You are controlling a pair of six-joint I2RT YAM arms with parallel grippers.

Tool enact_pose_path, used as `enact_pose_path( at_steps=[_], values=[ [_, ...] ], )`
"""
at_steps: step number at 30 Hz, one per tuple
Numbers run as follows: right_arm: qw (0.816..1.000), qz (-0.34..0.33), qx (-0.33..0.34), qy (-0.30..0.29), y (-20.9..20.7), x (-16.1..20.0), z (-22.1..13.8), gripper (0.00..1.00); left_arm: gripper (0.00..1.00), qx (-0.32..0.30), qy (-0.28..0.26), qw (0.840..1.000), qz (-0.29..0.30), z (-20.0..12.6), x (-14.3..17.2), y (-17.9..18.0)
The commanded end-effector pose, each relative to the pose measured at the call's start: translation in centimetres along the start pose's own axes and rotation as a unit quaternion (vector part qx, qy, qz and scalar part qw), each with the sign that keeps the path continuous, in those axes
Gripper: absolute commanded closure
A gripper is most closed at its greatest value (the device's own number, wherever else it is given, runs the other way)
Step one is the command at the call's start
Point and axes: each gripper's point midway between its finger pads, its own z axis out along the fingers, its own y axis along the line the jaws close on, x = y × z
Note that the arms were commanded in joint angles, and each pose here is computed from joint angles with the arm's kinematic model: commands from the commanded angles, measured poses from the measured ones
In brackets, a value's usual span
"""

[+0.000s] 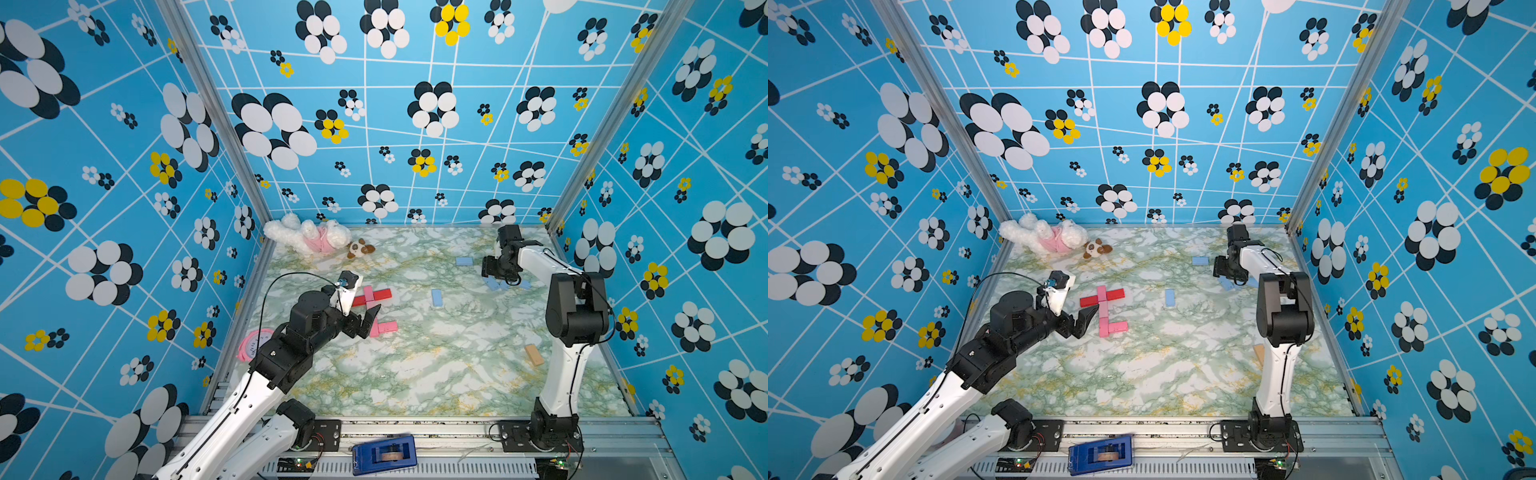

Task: Assemble the letter t with building blocks
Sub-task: Pick up the building block from the center of the board.

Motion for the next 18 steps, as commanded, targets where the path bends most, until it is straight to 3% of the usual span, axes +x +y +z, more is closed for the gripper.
enact_pose_path(
  at_steps=[1,18],
  values=[
    [1.0,-0.003,-0.011,0.006,0.3,0.1,0.8,0.31,0.01,-0.005,-0.001,1.0,0.009,-0.1,-0.6,0.1],
    [1.0,0.007,-0.015,0.021,0.3,1.4,1.4,0.39,0.01,0.006,0.0,1.0,0.006,-0.1,-0.6,-0.3]
  ],
)
